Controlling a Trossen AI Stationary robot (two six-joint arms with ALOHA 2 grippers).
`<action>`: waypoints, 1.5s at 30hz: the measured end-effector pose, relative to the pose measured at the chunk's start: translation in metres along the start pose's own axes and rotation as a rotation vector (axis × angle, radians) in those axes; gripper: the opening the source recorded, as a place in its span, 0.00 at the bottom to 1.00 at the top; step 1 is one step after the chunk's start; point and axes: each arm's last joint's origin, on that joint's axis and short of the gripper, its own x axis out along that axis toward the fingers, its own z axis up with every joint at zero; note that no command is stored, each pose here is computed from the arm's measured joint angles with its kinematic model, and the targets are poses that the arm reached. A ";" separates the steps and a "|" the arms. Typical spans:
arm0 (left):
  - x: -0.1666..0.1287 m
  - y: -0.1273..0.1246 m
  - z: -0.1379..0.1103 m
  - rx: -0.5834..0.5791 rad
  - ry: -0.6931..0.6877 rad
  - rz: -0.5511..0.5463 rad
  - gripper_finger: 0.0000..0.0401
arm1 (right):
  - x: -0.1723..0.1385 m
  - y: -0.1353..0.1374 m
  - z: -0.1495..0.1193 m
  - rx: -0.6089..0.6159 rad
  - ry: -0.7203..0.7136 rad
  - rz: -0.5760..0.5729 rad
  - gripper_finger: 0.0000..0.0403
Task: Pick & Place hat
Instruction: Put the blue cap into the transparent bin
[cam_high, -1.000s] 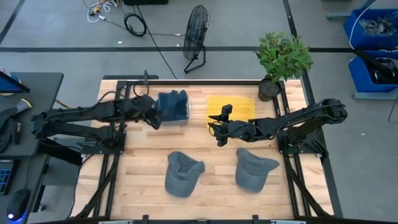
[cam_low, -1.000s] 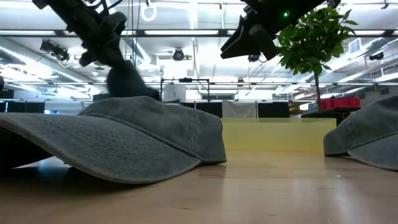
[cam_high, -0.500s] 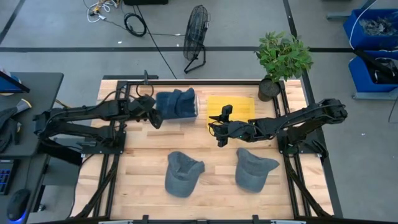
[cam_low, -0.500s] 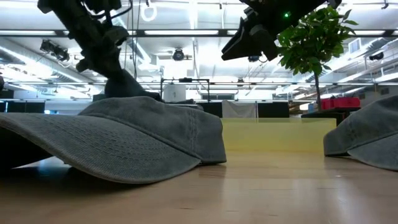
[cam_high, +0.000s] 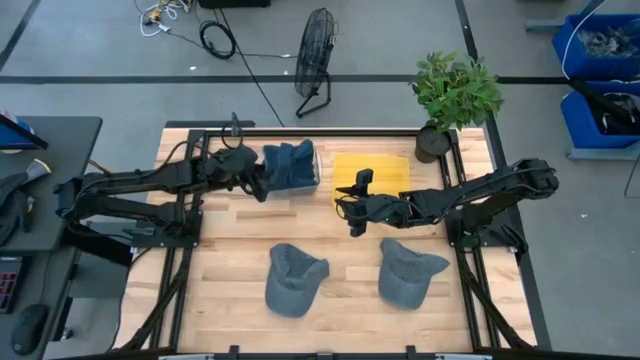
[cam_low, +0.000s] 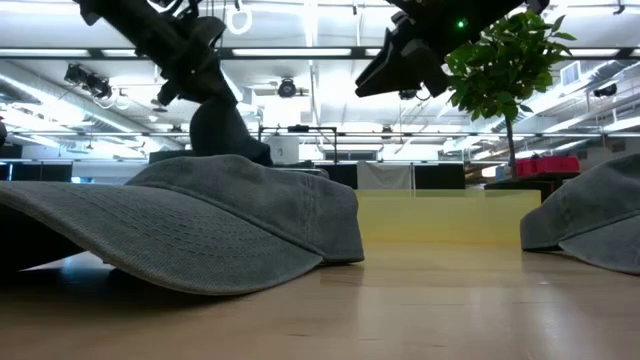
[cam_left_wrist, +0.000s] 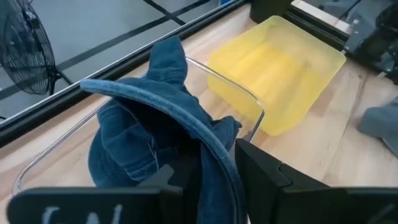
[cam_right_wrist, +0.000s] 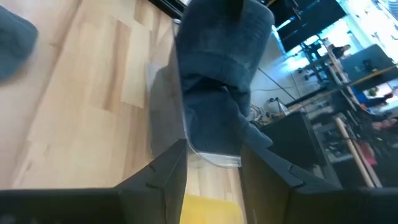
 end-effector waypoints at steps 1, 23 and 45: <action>0.000 0.000 0.000 0.007 0.002 0.001 0.24 | 0.000 0.000 0.000 0.000 -0.006 0.011 0.38; -0.023 0.002 0.014 -0.139 -0.146 -0.068 0.04 | 0.000 0.001 0.001 -0.006 -0.022 0.037 0.38; 0.064 -0.001 -0.017 -0.104 0.115 0.100 0.22 | 0.000 0.001 0.001 -0.001 -0.023 0.040 0.38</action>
